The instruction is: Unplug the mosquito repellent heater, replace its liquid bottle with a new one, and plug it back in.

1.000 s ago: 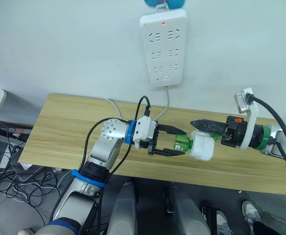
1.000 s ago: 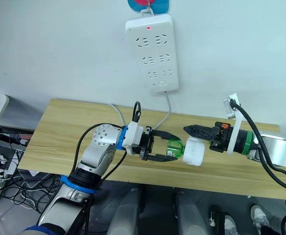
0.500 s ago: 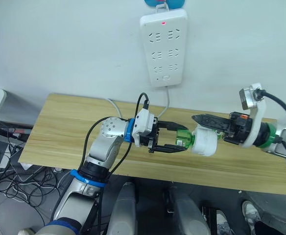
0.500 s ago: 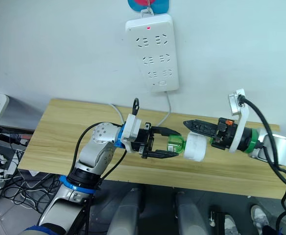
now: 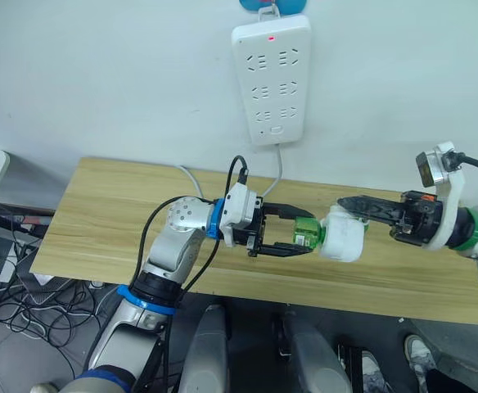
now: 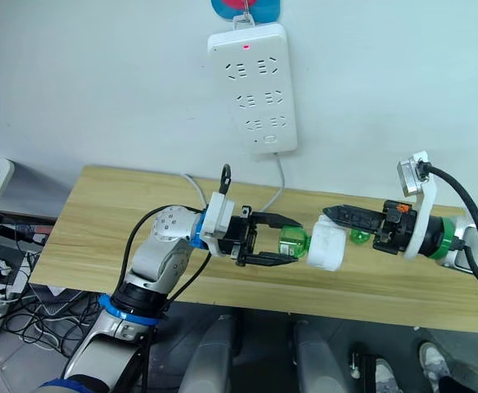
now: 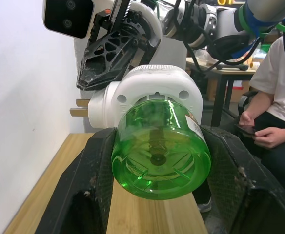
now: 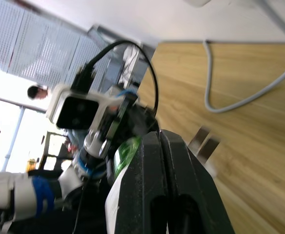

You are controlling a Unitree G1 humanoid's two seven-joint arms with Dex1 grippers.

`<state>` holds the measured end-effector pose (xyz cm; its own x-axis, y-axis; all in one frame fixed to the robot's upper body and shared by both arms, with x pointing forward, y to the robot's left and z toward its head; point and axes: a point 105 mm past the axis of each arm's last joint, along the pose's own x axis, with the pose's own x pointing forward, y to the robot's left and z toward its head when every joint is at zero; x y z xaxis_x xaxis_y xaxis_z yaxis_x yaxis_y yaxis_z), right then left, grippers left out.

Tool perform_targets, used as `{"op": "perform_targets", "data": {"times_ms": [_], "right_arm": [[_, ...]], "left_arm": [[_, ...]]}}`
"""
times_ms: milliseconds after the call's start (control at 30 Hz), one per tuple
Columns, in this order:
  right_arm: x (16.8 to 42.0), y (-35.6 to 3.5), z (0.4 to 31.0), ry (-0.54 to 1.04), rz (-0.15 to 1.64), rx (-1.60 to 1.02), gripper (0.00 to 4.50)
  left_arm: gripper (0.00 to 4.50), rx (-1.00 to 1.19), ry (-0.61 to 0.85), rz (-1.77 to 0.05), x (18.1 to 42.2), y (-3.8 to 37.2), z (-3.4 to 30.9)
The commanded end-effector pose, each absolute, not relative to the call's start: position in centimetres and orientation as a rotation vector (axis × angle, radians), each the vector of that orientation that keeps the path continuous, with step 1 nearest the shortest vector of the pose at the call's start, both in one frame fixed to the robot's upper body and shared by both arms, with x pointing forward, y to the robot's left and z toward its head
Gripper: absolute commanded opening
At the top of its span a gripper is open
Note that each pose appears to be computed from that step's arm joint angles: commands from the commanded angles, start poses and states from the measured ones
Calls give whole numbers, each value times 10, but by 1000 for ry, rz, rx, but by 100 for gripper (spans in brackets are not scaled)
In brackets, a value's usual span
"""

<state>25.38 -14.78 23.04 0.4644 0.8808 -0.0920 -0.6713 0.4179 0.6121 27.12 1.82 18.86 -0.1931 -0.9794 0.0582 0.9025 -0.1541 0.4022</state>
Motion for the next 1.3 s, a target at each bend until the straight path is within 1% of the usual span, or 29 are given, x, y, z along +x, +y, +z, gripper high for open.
{"op": "perform_targets", "data": {"times_ms": [33, 233, 367, 467, 567, 667, 800, 833, 867, 900, 933, 1033, 1067, 1167, 1300], "right_arm": [[248, -142, 227, 447, 1022, 536, 6], [232, -130, 214, 502, 1062, 498, 6], [228, -126, 209, 514, 1056, 494, 6], [229, -128, 211, 500, 1046, 490, 6], [238, -141, 225, 463, 1032, 488, 6], [243, -159, 237, 448, 1048, 528, 57], [231, -180, 241, 536, 1104, 573, 192], [229, -185, 239, 556, 1100, 589, 234], [228, -190, 238, 570, 1095, 615, 261], [226, -195, 234, 583, 1083, 644, 303], [224, -199, 230, 597, 1077, 674, 332], [214, -200, 216, 623, 1088, 741, 438], [211, -199, 214, 625, 1094, 751, 445], [209, -189, 202, 585, 1091, 778, 445], [212, -179, 203, 505, 1111, 799, 445]], "left_arm": [[232, 243, -495, -1741, 263, 16, 205], [232, 230, -505, -1720, 267, 14, 210], [232, 224, -508, -1720, 267, 13, 211], [232, 224, -504, -1721, 267, 13, 210], [232, 231, -496, -1721, 267, 15, 206], [232, 255, -506, -1718, 266, 17, 203], [232, 275, -543, -1707, 266, 18, 203], [232, 278, -560, -1702, 266, 18, 204], [232, 280, -575, -1696, 267, 18, 205], [232, 283, -593, -1690, 267, 18, 207], [232, 286, -612, -1683, 267, 18, 208], [232, 297, -659, -1669, 268, 17, 212], [232, 300, -665, -1668, 268, 17, 213], [232, 297, -672, -1666, 270, 16, 215], [232, 297, -678, -1680, 269, 15, 216]]}}
